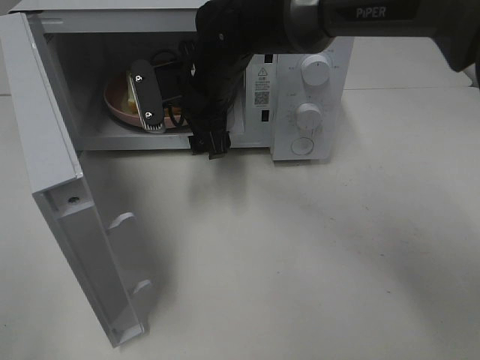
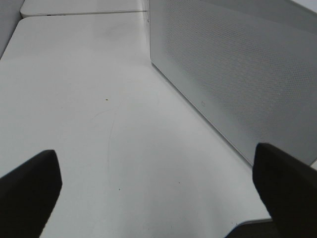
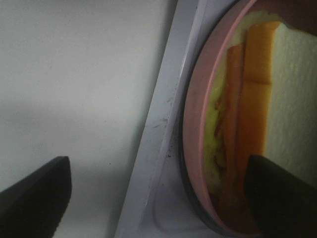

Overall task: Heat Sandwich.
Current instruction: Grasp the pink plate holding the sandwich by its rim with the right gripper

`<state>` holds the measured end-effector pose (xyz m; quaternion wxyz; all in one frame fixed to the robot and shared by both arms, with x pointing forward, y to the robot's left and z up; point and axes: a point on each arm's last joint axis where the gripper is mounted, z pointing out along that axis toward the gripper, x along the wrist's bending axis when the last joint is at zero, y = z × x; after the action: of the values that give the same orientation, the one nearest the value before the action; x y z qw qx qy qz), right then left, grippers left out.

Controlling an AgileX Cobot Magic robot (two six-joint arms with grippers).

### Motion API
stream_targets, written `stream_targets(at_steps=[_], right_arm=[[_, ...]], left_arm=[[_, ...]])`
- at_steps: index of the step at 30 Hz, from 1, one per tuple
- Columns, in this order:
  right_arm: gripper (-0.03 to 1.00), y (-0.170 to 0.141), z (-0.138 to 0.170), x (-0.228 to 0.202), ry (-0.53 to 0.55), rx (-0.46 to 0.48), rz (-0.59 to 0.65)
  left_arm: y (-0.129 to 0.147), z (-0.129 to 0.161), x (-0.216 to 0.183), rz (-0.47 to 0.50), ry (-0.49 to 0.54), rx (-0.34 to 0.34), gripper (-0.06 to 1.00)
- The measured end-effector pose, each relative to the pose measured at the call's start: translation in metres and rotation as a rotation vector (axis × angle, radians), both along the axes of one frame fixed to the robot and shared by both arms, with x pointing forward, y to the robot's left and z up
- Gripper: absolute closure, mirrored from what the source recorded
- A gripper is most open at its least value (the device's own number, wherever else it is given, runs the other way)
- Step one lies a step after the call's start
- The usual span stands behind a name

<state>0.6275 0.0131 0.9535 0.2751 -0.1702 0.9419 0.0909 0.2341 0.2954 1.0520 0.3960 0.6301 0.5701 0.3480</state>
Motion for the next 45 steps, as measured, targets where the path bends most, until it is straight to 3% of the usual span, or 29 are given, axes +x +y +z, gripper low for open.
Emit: stream_targets(at_steps=[22, 45], right_arm=[[0.12, 0.030, -0.020, 0.008, 0.021, -0.015, -0.008], [0.19, 0.019, -0.048, 0.031, 0.048, -0.007, -0.068]], left_arm=[[0.000, 0.000, 0.000, 0.000, 0.000, 0.000, -0.03], [0.000, 0.000, 0.000, 0.000, 0.000, 0.000, -0.03]])
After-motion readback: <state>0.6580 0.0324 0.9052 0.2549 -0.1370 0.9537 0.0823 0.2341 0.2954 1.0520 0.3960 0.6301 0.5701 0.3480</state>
